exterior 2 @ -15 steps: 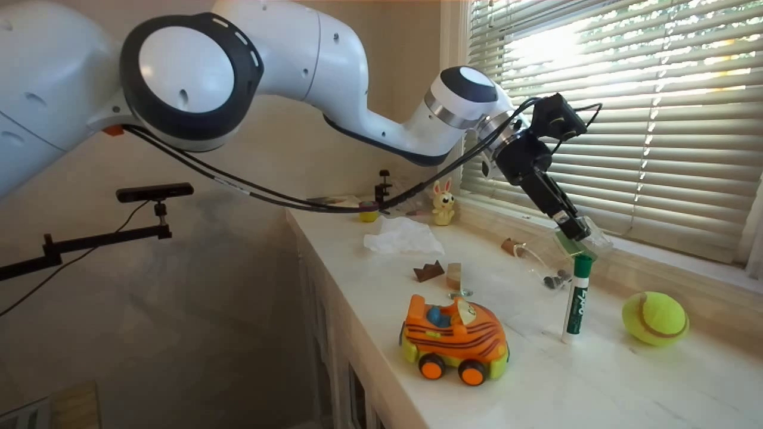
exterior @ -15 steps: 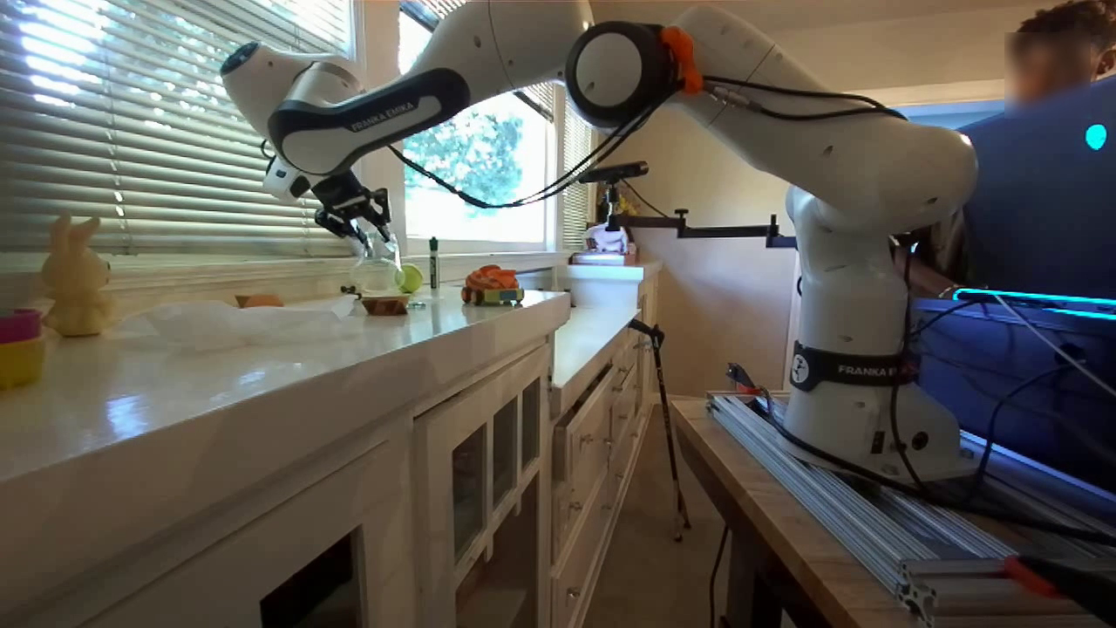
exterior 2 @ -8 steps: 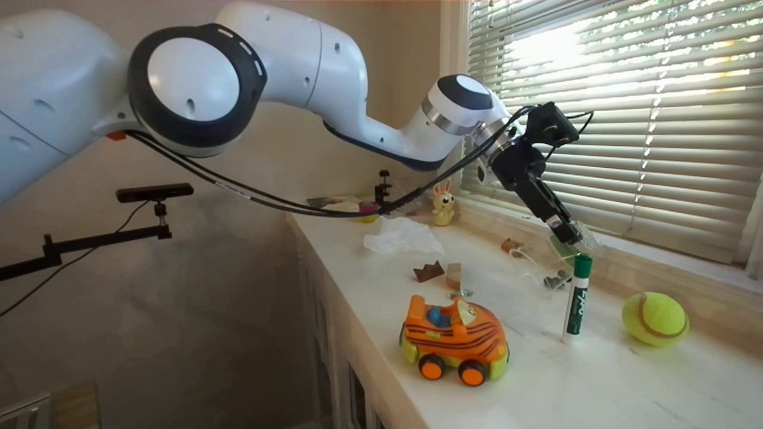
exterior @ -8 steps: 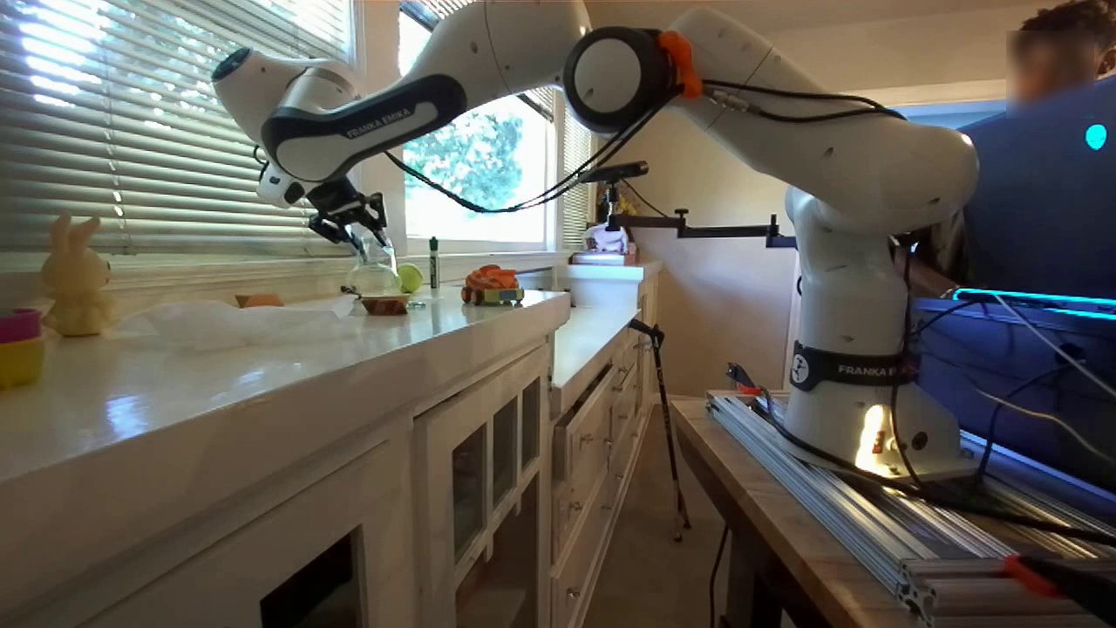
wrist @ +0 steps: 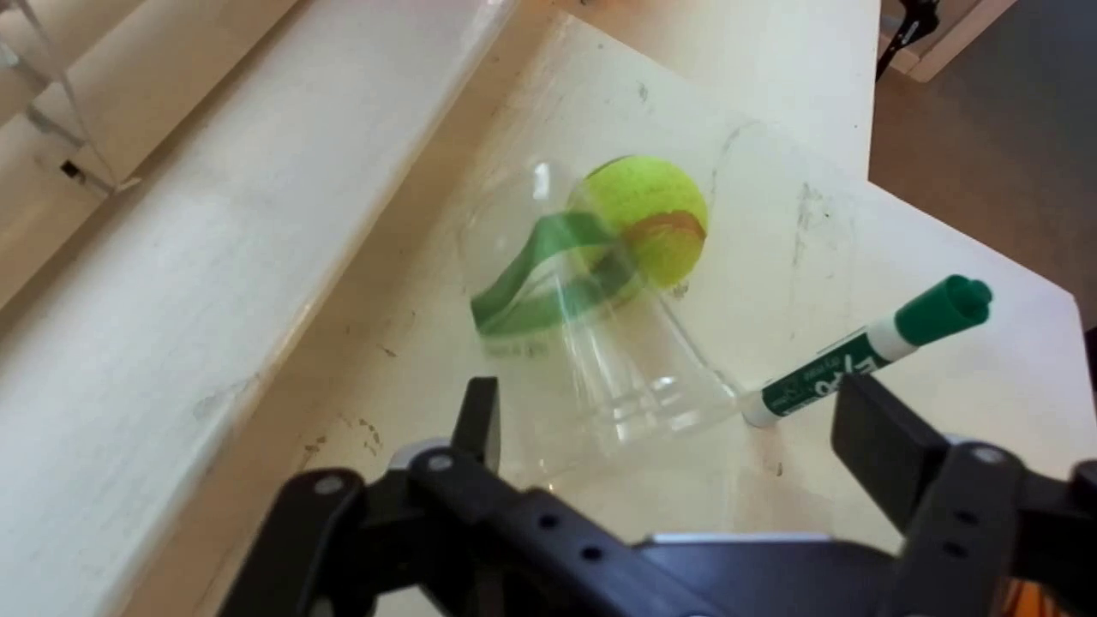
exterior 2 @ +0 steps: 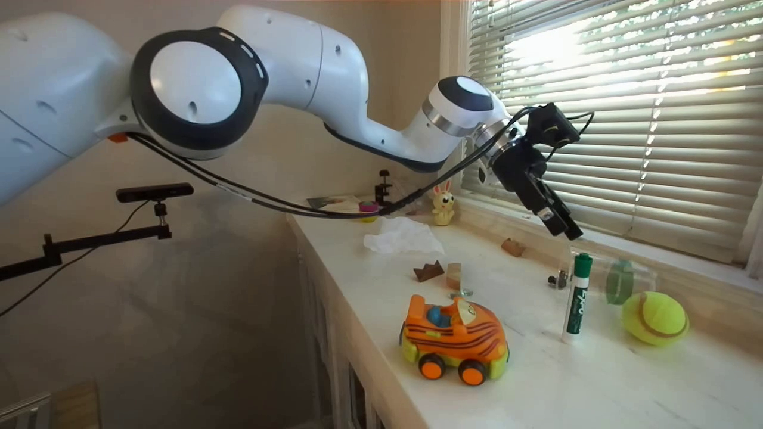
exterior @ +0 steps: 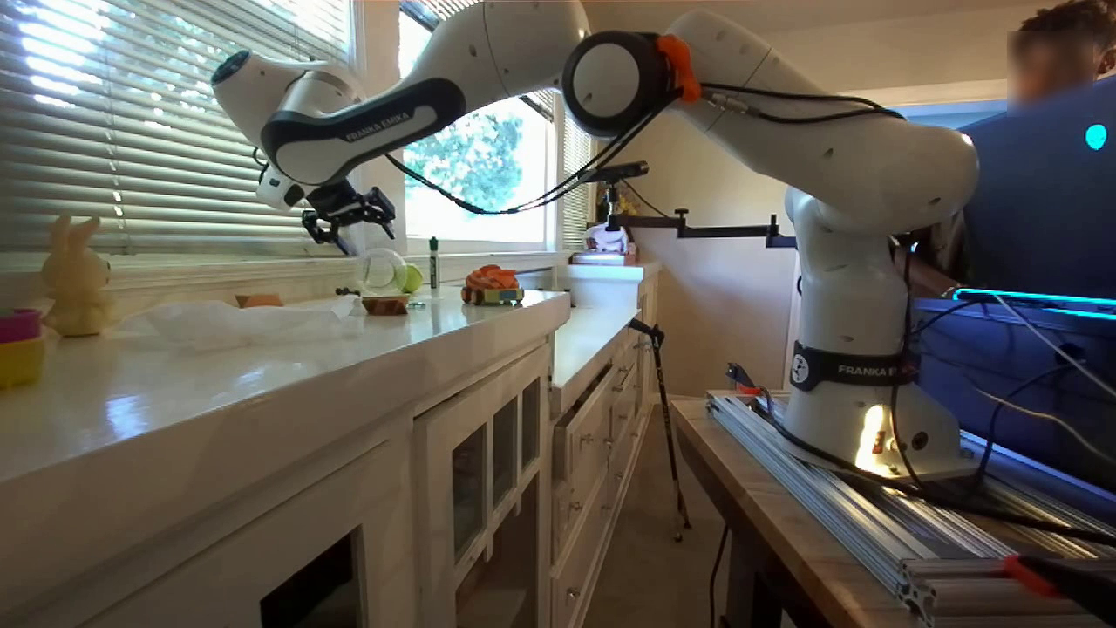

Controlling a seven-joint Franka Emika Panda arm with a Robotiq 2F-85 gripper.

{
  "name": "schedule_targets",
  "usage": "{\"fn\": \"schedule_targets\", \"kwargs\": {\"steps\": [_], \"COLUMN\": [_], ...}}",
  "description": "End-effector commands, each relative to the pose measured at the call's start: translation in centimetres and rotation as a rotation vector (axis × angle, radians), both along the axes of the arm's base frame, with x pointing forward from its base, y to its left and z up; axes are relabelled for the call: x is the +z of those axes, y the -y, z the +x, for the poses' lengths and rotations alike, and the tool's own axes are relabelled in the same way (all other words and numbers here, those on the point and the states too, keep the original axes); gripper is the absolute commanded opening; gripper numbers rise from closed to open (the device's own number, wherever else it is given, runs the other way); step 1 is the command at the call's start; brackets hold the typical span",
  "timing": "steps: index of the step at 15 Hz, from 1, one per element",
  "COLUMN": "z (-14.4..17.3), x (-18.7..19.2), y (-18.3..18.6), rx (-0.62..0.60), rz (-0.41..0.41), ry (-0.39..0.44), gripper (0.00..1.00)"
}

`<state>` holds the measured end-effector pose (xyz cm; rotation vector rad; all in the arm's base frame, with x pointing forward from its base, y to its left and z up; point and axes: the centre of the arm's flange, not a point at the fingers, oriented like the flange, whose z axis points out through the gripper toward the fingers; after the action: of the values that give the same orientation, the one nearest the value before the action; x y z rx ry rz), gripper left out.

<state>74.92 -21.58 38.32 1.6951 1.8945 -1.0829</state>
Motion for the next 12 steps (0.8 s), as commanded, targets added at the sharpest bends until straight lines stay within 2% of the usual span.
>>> {"fn": "schedule_targets", "kwargs": {"steps": [1, 4, 6, 12], "z": [1.2, 1.3, 1.0, -1.5], "x": [0.4, 1.0, 2.7, 9.4], "y": [-0.4, -0.6, -1.4, -3.0], "rx": [-0.001, 0.006, 0.035, 0.162], "rz": [-0.040, -0.034, 0.008, 0.230], "ry": [0.007, 0.018, 0.055, 0.224], "gripper": [1.00, 1.00, 1.00, 1.00]}}
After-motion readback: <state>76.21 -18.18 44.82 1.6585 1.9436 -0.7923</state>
